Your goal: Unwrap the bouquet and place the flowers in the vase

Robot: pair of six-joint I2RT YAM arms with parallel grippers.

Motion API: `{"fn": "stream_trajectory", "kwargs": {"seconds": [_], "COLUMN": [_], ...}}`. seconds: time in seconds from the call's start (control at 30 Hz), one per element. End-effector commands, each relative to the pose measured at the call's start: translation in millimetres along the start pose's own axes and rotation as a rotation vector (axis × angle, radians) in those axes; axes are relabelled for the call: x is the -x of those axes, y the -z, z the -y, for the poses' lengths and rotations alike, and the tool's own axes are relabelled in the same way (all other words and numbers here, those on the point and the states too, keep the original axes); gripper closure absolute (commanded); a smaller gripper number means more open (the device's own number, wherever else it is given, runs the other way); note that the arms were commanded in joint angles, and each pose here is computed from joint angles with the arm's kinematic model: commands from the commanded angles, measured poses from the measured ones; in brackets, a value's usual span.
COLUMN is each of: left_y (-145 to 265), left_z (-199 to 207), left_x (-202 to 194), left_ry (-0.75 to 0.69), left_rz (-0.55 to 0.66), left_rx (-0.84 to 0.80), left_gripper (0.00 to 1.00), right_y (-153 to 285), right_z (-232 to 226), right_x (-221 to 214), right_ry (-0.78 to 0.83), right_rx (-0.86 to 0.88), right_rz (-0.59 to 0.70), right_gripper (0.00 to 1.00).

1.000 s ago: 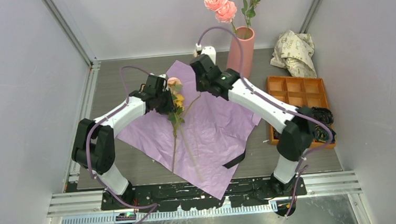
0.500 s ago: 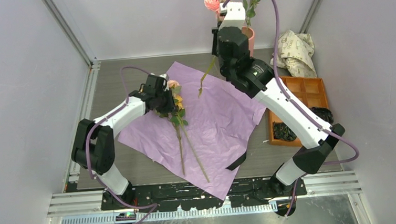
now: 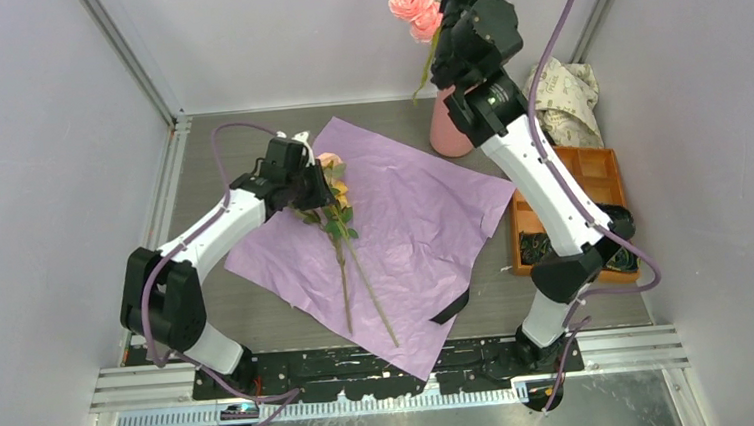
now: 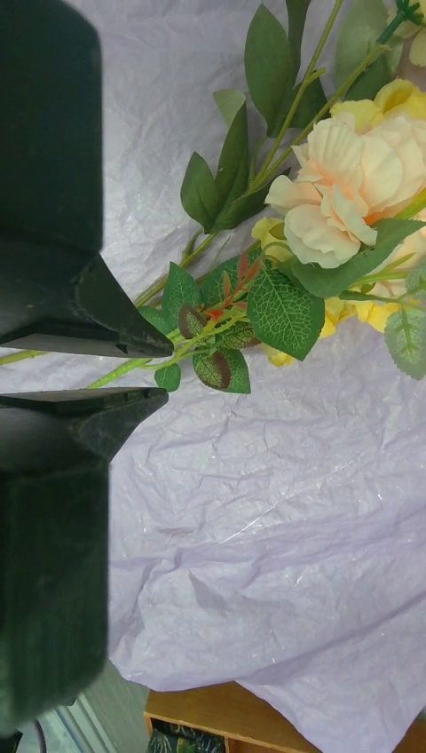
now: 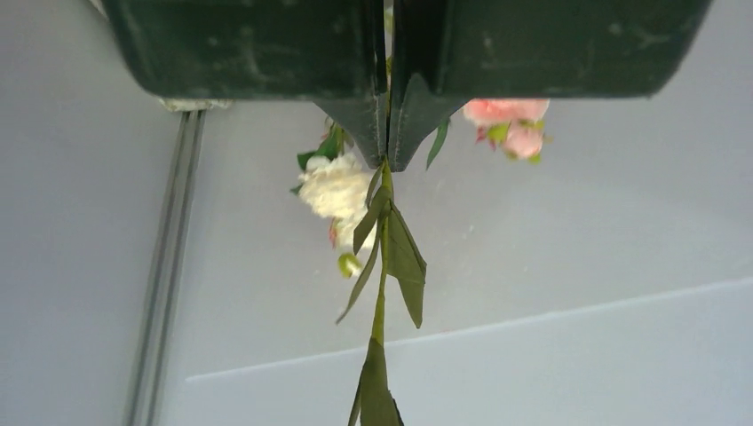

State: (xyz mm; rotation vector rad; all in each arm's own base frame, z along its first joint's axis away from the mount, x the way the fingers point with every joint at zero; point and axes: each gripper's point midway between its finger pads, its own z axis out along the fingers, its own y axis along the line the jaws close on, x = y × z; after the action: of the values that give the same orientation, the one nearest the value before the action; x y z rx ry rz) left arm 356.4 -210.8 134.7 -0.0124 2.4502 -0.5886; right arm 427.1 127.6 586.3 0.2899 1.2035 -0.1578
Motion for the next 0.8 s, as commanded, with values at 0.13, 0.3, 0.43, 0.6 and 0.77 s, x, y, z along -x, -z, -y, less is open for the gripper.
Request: {"fn": "stream_trajectory", "kwargs": {"seconds": [0.13,0.3,0.43,0.6,0.77], "left_y": [26,33,34,31,33], "left_z": [13,12,11,10,8], "left_x": [19,23,25,25,23], "left_ry": [-0.006,-0.013,-0.016,-0.015,-0.016], "left_rz": [0.078,0.095,0.102,0.096,0.095], "left_rx": [-0.044,-0.033,-0.024,-0.02,-0.008], "left_gripper": [0.79,0.79,0.79,0.79,0.79], "right_y": [-47,-73,-87,-97,-100], "right_z": [63,92,97,91,84], "right_x": [69,74,77,75,71], "right_ry": [-0.112,-0.224,-0.279,-0.356,-0.412], "right_rx": [-0.168,-0.206,-0.192,-0.149,-0.117], "right_rz": [0.233,0.296,0.33,0.346,0.331], "right_gripper": [0.99,0.99,0.99,0.99,0.99]}}
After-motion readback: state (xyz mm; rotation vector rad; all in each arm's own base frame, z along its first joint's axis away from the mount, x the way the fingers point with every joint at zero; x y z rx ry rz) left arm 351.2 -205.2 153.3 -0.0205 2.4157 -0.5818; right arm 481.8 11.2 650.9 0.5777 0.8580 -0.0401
